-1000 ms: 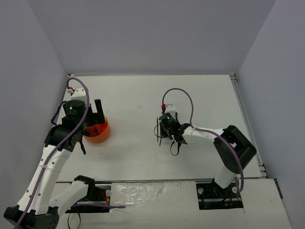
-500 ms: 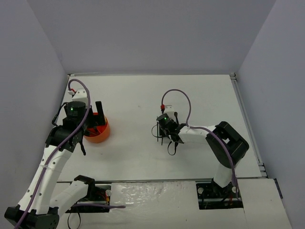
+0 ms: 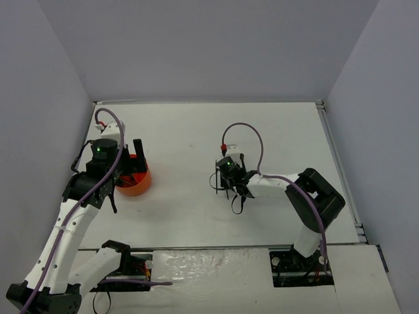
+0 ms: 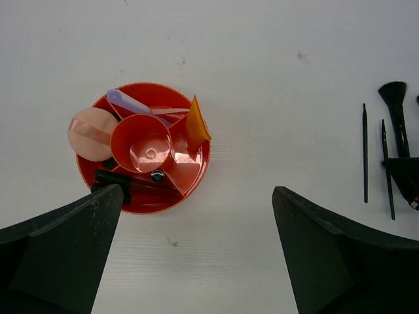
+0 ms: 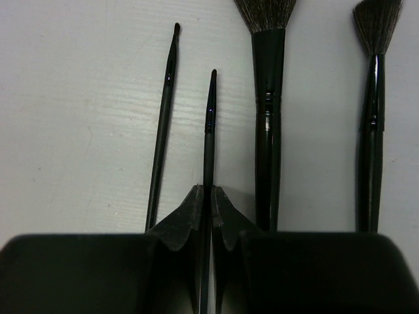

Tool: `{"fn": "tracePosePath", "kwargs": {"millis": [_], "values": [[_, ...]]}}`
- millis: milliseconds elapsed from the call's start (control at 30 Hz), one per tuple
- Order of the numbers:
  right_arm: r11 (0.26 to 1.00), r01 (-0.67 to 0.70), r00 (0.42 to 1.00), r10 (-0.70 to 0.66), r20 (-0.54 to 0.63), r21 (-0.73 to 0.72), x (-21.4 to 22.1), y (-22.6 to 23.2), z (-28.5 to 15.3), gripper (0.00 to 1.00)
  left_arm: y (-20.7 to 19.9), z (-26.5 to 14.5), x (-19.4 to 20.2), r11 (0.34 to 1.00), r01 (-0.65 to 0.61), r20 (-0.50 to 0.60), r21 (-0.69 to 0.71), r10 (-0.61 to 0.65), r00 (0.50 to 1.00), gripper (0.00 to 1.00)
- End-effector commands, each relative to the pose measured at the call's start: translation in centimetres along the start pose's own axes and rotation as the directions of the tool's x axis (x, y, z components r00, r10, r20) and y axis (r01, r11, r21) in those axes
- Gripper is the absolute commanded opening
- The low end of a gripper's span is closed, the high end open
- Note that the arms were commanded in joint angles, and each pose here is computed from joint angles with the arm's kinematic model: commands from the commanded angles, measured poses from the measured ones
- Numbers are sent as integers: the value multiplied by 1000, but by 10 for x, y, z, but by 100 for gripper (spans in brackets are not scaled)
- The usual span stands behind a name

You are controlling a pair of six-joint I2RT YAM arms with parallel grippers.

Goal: Organize the makeup

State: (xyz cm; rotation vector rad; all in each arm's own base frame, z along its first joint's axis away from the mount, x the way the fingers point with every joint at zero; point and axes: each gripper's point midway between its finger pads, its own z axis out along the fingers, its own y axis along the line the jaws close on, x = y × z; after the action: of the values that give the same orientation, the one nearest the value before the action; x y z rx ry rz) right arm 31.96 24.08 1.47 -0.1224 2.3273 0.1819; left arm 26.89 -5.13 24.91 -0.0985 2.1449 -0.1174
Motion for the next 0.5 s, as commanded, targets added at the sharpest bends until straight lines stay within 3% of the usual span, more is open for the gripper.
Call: {"fn": "tracePosePath", "kwargs": {"millis": [0, 100, 300, 467], "values": [[984, 31, 979, 6, 205, -174, -60, 30, -46, 0, -32, -13, -27, 984, 65, 63, 169, -76, 995, 97], [954, 100, 944, 0, 330, -284, -88, 47, -80, 0, -59, -19, -34, 946, 111, 46, 303, -131, 990, 97], [815, 335, 816, -1, 578, -472, -126, 87, -151, 0, -114, -27, -52, 797, 231, -23, 558, -263, 965, 97], [712, 434, 744, 62, 665, -553, -141, 111, -190, 0, -149, -35, -66, 694, 270, -61, 667, -311, 949, 97]]}}
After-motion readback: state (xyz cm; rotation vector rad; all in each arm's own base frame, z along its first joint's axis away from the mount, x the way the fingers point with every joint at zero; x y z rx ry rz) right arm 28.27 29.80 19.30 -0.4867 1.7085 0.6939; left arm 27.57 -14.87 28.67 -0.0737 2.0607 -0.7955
